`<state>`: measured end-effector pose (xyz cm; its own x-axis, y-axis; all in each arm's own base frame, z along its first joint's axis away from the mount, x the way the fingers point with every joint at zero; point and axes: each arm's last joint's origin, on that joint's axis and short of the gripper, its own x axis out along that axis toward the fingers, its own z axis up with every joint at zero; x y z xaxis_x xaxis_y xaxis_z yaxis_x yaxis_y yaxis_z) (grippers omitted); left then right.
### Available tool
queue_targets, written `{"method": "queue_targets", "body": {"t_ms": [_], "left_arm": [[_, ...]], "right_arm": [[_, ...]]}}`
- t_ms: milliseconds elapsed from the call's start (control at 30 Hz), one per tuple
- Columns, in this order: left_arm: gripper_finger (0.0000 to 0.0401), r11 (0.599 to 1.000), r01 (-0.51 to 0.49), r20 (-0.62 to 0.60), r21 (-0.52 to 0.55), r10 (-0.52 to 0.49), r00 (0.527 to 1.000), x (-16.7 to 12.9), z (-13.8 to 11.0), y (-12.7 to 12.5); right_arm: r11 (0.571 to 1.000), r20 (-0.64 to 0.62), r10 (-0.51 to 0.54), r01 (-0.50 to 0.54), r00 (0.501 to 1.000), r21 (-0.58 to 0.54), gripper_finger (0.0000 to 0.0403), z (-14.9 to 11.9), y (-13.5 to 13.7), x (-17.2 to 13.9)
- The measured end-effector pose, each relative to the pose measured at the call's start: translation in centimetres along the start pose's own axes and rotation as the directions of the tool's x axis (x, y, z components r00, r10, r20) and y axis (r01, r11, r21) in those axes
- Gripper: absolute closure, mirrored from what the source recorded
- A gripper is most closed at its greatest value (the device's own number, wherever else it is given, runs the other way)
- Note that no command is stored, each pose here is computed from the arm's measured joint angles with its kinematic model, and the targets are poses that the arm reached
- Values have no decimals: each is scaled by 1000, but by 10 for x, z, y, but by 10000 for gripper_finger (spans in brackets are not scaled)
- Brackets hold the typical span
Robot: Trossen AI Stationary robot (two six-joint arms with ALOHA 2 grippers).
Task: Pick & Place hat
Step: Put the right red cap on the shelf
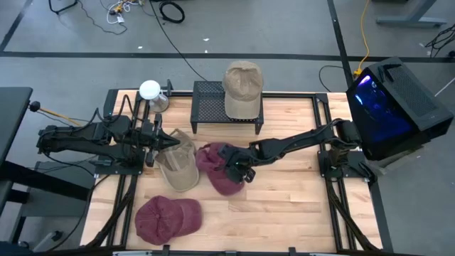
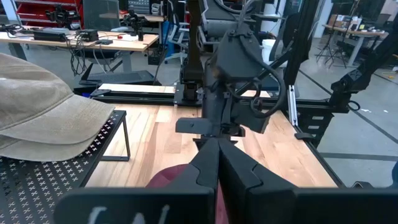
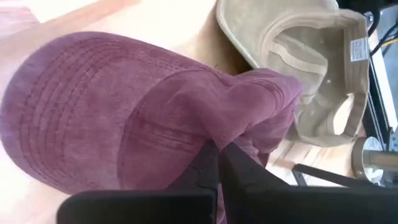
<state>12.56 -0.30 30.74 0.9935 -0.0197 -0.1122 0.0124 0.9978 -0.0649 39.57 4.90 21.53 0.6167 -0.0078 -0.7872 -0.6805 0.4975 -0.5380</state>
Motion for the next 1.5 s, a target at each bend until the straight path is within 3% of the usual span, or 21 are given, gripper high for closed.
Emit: {"method": "queue_targets", "body": {"t_ms": [600, 1167, 1500], "left_arm": [[387, 1000, 0, 0, 0, 0, 1000, 0, 0, 0], [387, 1000, 0, 0, 0, 0, 1000, 0, 0, 0], [387, 1000, 0, 0, -1, 0, 1000, 0, 0, 0]], "right_arm": [[982, -73, 63, -48, 995, 182, 403, -15, 0, 0], [982, -75, 64, -49, 995, 184, 403, -14, 1, 0], [982, -18, -22, 25, 1000, 190, 403, -9, -7, 0]]}}
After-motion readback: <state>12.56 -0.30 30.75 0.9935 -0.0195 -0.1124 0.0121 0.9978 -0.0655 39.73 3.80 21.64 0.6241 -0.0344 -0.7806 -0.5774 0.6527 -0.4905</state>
